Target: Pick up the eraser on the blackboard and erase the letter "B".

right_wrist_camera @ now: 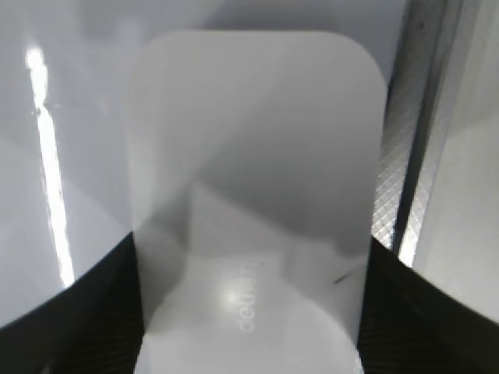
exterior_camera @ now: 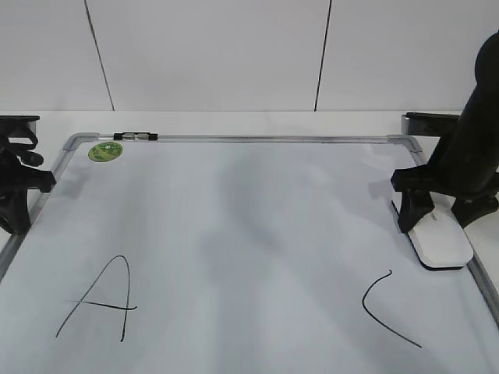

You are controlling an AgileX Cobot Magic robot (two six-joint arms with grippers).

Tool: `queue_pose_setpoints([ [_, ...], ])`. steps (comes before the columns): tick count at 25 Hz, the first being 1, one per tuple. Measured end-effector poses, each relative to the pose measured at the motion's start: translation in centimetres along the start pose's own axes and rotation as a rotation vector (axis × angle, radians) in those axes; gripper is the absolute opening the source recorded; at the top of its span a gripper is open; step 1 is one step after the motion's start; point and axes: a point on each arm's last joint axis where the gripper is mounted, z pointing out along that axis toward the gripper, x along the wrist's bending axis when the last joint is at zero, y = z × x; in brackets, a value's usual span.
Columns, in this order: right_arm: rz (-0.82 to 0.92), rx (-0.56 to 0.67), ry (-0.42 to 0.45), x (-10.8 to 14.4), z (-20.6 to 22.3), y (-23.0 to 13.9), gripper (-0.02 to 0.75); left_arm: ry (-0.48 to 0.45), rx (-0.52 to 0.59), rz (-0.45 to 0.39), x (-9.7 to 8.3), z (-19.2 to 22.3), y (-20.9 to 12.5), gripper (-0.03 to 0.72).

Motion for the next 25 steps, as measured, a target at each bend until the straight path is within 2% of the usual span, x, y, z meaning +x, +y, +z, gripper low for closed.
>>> queue_pose_setpoints([
  [2,0.009,0.0,0.0,0.0,0.0,0.0,0.561,0.0,0.0,0.0,0.0,0.0,0.0,0.034],
  [4,0.009,0.007,-0.003,0.0,0.0,-0.1,0.627,0.0,0.0,0.0,0.0,0.0,0.0,0.034],
  [6,0.006,0.02,-0.012,-0.1,0.0,-0.2,0.648,0.0,0.0,0.0,0.0,0.0,0.0,0.034],
  [14,0.002,0.07,-0.019,0.1,-2.3,0.4,0.623,0.0,0.002,0.0,0.0,0.0,0.0,0.034],
  [18,-0.001,0.019,-0.02,0.3,-4.2,1.6,0.603,0.0,0.005,0.0,0.0,0.0,0.0,0.034],
  [25,0.021,-0.048,0.037,1.0,-6.5,2.2,0.583,-0.002,0.009,-0.001,0.0,0.0,-0.1,0.042],
])
